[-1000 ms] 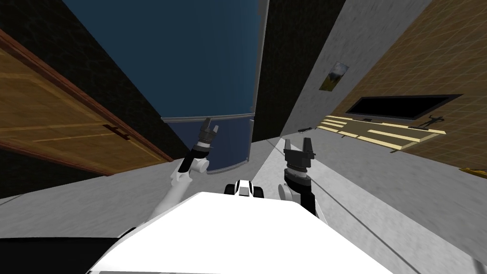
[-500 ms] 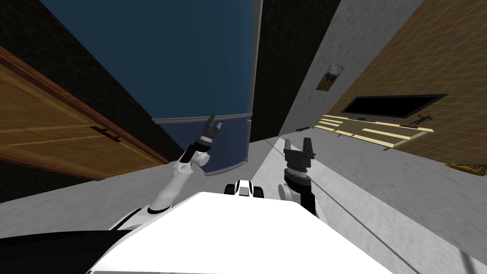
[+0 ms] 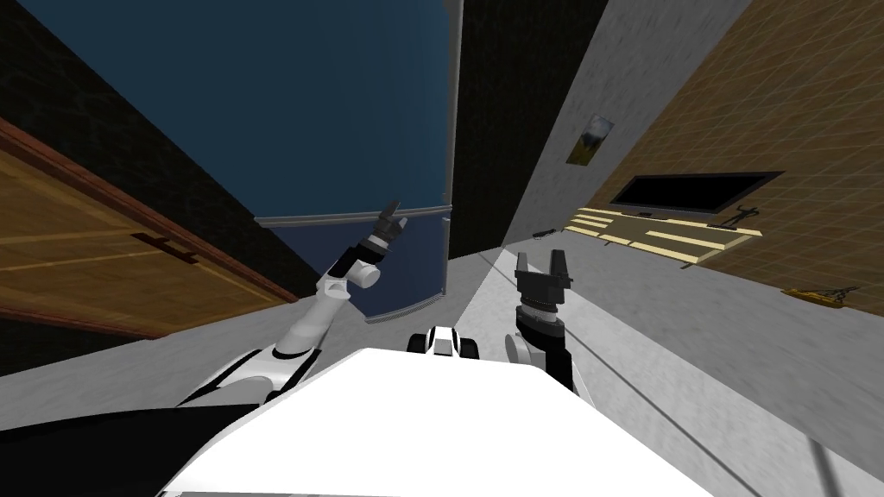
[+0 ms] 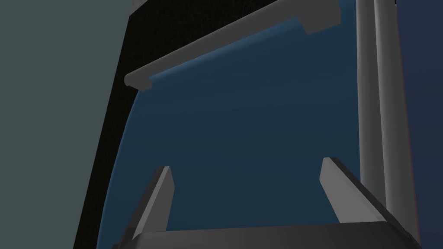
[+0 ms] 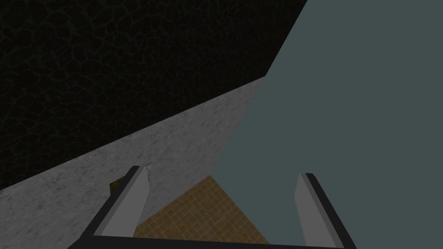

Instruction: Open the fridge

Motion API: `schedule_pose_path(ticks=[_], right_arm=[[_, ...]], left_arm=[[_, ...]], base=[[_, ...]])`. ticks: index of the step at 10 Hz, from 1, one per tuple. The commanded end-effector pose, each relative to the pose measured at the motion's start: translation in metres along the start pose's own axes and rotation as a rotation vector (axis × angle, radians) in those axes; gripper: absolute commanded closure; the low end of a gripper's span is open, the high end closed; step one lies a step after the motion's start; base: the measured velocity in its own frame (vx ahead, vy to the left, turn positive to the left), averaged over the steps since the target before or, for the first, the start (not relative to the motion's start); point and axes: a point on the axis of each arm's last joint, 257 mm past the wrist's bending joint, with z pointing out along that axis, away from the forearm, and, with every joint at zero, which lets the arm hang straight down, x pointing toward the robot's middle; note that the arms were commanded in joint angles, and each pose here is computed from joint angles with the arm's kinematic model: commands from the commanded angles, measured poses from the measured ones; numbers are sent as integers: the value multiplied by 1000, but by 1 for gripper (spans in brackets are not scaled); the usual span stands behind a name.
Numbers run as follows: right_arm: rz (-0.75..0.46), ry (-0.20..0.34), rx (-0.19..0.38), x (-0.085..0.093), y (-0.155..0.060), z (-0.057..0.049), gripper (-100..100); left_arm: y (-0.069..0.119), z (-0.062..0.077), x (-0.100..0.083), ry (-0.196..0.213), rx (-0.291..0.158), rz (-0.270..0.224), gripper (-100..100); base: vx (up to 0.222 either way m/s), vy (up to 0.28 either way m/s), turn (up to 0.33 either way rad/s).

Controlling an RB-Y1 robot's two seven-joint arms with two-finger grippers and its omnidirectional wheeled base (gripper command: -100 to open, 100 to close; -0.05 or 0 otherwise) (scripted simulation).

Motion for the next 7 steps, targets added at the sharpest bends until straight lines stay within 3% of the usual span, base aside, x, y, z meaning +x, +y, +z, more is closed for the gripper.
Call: schedule_pose_path(ticks=[1,7], right_arm=[[0,0,0,0,0,0,0],[0,0,0,0,0,0,0]], left_arm=[[-1,17,-1,40,-29,23,-100],[1,51,-10,120,-116,117,-100]], base=[[48,-37,-26],[44,-42,-46]])
